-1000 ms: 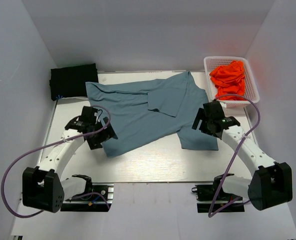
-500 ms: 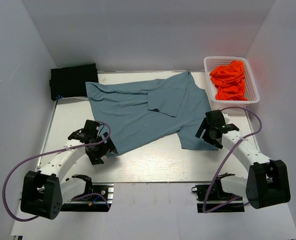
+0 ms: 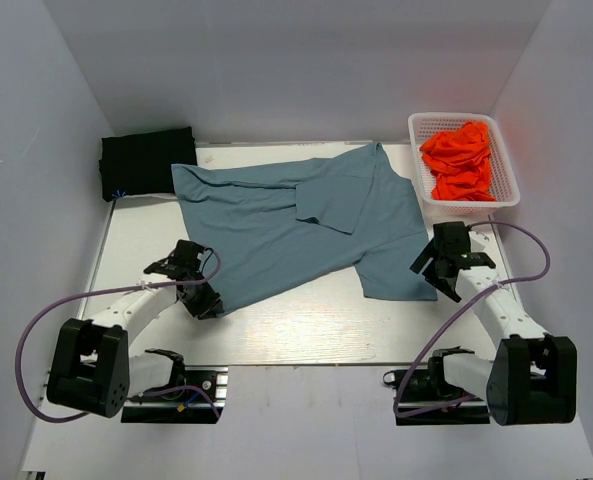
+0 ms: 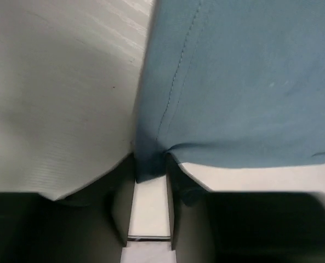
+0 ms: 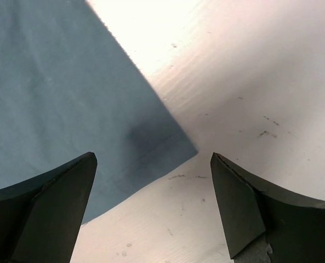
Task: Fold and stack the t-shirts
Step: Flatten out the tshirt
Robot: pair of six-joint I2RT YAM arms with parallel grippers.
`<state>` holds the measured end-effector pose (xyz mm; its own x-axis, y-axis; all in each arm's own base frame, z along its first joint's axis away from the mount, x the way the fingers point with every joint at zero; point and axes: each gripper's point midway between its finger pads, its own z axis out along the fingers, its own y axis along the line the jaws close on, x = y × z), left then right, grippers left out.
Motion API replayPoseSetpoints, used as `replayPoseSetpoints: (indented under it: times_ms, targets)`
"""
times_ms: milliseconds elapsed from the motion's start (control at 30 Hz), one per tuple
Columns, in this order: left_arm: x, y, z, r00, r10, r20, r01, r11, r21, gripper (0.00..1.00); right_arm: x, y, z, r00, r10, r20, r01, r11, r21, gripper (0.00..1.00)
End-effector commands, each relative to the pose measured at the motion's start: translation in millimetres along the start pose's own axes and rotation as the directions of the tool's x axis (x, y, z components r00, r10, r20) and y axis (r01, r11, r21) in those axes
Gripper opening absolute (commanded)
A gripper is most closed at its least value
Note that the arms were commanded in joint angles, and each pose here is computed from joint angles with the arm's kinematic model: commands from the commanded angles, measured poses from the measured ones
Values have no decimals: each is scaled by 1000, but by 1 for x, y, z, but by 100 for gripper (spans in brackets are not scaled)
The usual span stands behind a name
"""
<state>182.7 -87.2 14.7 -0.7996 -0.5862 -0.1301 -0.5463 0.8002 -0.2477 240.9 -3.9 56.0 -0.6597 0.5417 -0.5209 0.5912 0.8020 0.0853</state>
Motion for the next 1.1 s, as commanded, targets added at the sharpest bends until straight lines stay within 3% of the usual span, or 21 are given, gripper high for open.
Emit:
replayPoseSetpoints:
  times_ms: [0, 67, 100, 133, 300, 567, 800, 833, 867, 1067]
  targets:
    - [-2, -5, 5, 1000, 2, 16, -2, 999, 37, 27, 6, -12, 4, 999, 34, -26, -33, 999, 38, 90]
    - [6, -4, 10, 1000, 3, -10, -2, 998, 56, 16, 5, -16, 7, 998, 51, -36, -49, 997, 57, 90]
    - [7, -8, 7, 1000, 14, -13, -13, 997, 80, 2, 5, -16, 8, 998, 51, -43, -49, 997, 58, 90]
    - [7, -8, 8, 1000, 15, -5, -14, 996, 89, 0, 5, -19, 9, 997, 61, -52, -57, 996, 68, 90]
    - [3, -14, 2, 999, 18, 31, -22, 991, 132, 0, 20, -28, 16, 989, 78, -127, -68, 994, 85, 89]
    - [-11, -22, -10, 996, 34, 79, -44, 990, 131, 0, 48, -10, 29, 968, 82, -236, -90, 996, -23, 81]
    - [-11, -22, -10, 996, 34, 79, -44, 990, 131, 0, 38, -1, 46, 982, 48, -185, -61, 996, -62, 70]
    - [-11, -22, -10, 996, 34, 79, -44, 990, 131, 0, 36, 1, 47, 984, 43, -173, -57, 995, -76, 68]
    - [-11, -22, -10, 996, 34, 79, -44, 990, 131, 0, 36, 2, 48, 984, 43, -174, -58, 995, -81, 57]
    - [-15, -19, -13, 995, 32, 97, -43, 992, 115, 0, 39, 22, 45, 984, -30, -178, -9, 976, -218, 21]
